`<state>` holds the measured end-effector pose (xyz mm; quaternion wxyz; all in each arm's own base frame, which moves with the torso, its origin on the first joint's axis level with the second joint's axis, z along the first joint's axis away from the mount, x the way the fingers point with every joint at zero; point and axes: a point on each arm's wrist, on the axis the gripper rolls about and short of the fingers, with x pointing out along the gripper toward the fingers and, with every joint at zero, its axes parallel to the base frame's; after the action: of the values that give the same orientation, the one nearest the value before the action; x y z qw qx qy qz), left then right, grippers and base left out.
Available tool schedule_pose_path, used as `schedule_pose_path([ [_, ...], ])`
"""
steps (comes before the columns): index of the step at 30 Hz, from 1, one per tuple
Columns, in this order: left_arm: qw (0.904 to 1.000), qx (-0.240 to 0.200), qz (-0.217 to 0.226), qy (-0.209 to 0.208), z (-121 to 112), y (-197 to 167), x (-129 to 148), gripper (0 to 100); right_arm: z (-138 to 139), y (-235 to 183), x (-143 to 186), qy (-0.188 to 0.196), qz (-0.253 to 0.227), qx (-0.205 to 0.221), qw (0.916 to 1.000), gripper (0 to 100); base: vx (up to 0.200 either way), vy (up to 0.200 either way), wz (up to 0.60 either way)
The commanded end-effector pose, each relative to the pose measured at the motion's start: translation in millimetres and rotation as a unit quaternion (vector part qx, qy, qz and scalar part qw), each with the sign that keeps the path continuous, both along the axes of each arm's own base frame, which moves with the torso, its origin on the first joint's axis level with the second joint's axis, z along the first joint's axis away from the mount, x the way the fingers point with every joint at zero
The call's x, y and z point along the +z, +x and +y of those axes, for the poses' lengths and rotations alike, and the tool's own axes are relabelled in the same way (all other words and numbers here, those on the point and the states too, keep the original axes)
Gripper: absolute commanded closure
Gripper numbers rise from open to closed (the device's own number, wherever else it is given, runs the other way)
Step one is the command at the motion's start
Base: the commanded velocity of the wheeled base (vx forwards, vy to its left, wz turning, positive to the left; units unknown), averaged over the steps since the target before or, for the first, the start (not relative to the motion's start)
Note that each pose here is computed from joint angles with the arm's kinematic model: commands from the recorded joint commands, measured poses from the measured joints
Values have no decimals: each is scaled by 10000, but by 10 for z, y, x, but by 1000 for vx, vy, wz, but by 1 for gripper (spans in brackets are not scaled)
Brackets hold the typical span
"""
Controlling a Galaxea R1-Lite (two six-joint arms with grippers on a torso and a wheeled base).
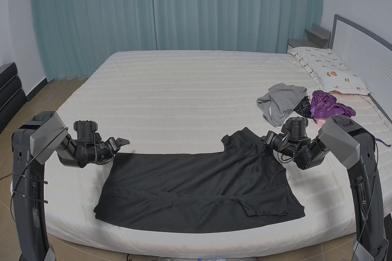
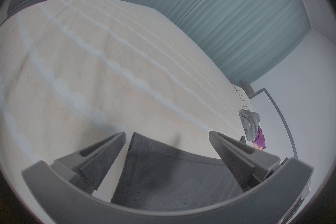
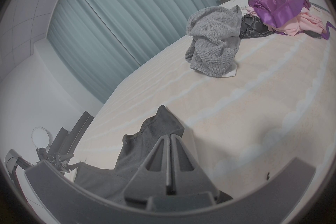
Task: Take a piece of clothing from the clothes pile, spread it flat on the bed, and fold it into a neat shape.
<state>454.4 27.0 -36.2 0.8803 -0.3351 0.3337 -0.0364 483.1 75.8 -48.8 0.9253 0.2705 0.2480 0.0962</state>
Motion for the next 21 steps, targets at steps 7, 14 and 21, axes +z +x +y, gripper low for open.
schedule_pose_path([
  [7,9999,-32,150,9,-52,23,-121,100,8,3,-7,4,-7,8,10000,100,0,0,0],
  [14,9993,237,155,225,-38,5,-111,100,-14,10,23,9,-38,-15,10000,100,0,0,0],
  [21,9988,407,84,264,-11,-1,-22,100,-36,12,48,17,-51,-41,10000,100,0,0,0],
])
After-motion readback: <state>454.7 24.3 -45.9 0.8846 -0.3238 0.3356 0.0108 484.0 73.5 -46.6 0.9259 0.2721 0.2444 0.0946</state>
